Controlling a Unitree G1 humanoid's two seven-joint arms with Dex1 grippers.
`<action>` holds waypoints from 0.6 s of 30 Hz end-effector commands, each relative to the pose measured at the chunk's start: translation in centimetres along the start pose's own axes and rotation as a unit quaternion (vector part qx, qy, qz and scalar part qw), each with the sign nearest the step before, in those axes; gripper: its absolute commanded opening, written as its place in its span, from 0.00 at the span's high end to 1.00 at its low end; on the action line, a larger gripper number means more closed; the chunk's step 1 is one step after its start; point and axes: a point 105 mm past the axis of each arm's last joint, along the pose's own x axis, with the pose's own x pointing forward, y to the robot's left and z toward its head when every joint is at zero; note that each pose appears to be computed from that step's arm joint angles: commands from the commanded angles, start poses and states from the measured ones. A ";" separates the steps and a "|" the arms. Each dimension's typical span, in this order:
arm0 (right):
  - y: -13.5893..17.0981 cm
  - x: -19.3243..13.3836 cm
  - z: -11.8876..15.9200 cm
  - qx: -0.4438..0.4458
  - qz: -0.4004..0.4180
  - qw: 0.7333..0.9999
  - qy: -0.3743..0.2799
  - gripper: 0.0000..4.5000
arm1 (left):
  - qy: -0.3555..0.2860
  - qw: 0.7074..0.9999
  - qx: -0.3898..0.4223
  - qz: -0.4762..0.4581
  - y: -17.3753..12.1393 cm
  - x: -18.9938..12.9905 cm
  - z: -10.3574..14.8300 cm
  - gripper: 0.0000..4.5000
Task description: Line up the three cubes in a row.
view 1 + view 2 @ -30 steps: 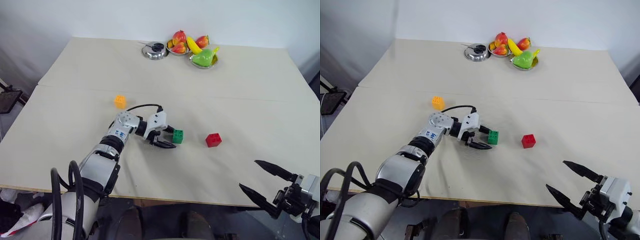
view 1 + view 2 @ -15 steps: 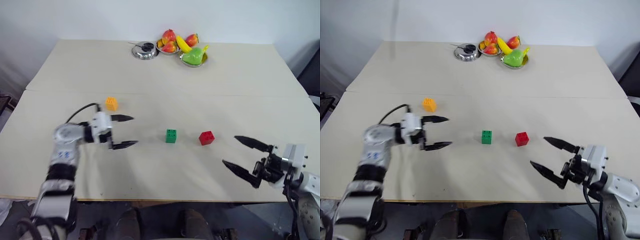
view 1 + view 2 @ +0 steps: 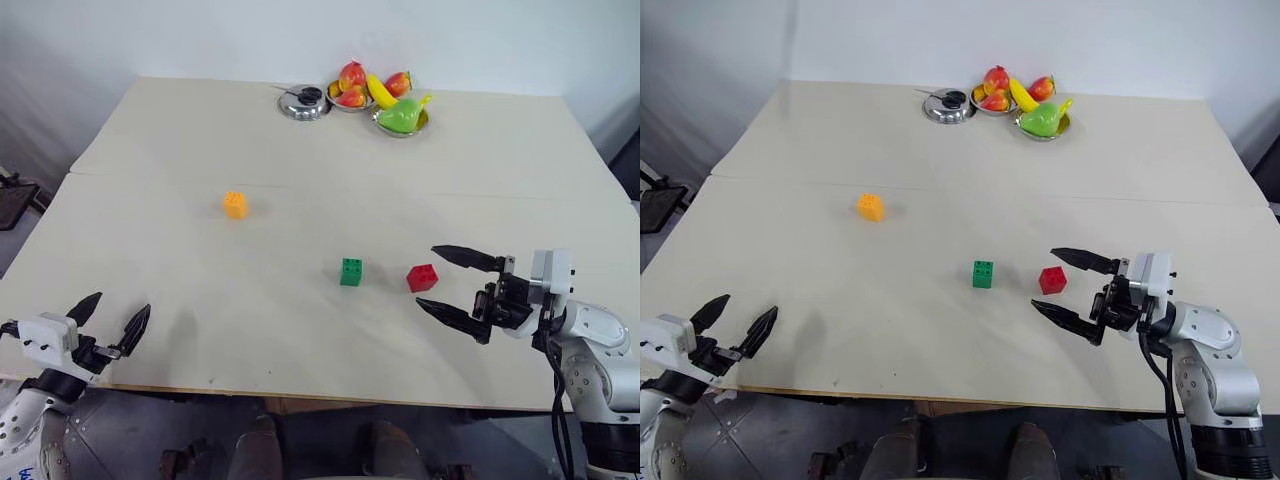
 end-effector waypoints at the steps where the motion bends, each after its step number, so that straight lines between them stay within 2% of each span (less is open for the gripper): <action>1: 0.1 -0.1 0.6 -0.007 0.001 1.000 -0.008 0.00 | -0.035 0.999 -0.005 -0.033 -1.5 2.3 2.2 0.00; 3: 0.2 -0.1 0.4 -0.008 0.001 1.000 -0.006 0.00 | -0.034 0.998 -0.005 -0.047 -1.9 3.8 2.6 0.00; 6: 0.3 -0.3 0.4 -0.010 -0.005 1.000 -0.004 0.00 | -0.032 0.995 -0.056 -0.074 -3.5 9.8 3.9 0.00; 8: 0.8 0.0 0.4 -0.006 0.004 1.000 0.000 0.00 | -0.013 0.994 -0.063 -0.085 -4.5 13.8 4.5 0.00; 11: 1.3 0.3 0.6 -0.003 0.005 1.000 0.000 0.00 | 0.009 0.993 -0.070 -0.091 -5.6 18.0 5.2 0.00; 13: 1.4 0.4 0.5 -0.003 -0.001 1.000 0.001 0.00 | 0.018 0.992 -0.059 -0.107 -6.6 19.6 5.3 0.00; 18: 1.7 0.8 0.5 -0.005 -0.013 1.000 0.000 0.00 | 0.056 0.994 -0.037 -0.091 -6.7 21.9 4.2 0.00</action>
